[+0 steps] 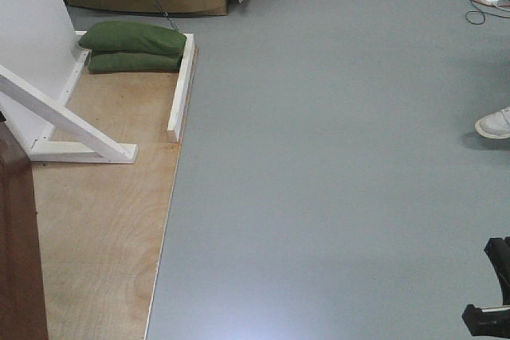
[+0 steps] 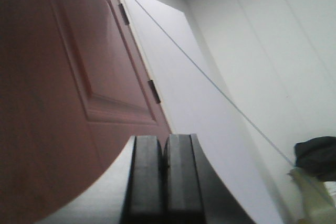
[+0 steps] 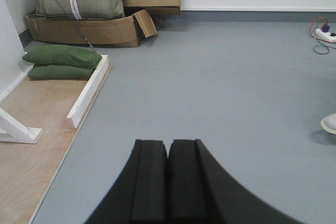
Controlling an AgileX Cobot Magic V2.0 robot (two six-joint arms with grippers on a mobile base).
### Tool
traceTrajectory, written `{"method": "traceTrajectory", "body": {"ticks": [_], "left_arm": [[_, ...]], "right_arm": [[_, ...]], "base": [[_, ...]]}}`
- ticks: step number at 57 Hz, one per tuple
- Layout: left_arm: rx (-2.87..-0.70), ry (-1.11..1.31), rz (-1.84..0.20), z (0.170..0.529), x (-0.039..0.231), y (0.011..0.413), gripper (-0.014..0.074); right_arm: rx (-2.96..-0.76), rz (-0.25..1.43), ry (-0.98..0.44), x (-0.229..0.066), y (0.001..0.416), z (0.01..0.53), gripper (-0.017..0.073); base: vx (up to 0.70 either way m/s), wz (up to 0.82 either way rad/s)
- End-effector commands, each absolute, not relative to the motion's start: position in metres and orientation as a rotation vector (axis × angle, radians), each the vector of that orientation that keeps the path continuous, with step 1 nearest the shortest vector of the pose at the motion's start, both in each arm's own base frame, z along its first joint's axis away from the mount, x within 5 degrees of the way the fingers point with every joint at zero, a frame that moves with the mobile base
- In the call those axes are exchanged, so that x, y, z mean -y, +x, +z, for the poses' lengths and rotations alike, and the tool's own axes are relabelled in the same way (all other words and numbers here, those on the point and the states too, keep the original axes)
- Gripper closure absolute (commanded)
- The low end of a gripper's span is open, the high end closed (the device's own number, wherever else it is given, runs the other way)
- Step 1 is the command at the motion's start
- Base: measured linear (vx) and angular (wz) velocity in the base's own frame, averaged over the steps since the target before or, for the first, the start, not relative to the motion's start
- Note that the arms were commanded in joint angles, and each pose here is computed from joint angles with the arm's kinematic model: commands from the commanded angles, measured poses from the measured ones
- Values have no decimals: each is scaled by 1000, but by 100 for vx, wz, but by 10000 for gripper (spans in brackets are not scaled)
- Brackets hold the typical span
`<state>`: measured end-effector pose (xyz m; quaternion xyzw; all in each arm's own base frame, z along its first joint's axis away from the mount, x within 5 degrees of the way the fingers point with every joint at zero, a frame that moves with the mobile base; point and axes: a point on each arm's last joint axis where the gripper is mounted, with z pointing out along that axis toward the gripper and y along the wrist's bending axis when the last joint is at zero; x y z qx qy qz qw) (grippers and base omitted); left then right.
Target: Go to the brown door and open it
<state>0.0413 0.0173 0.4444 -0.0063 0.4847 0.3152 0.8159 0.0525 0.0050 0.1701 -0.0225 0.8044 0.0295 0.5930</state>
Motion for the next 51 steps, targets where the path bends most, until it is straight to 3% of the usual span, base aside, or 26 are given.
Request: {"method": "traceTrajectory", "body": {"ticks": [1,9,21,51], "left_arm": [[-925,-32,777,460,-19,35,527],[-926,-82,809,461,-22,35,527],[-926,-251,661,480,-31,40,527],[-990,-333,869,494,-38,37,527]], "right_arm": [[-1791,60,-56,-5,54,176,559],[-1791,60,-56,-5,54,176,559],[-1791,60,-56,-5,54,176,559],[-1791,60,-56,-5,54,176,559]], "base": [[0,0],[0,0],[0,0],[0,0]]}}
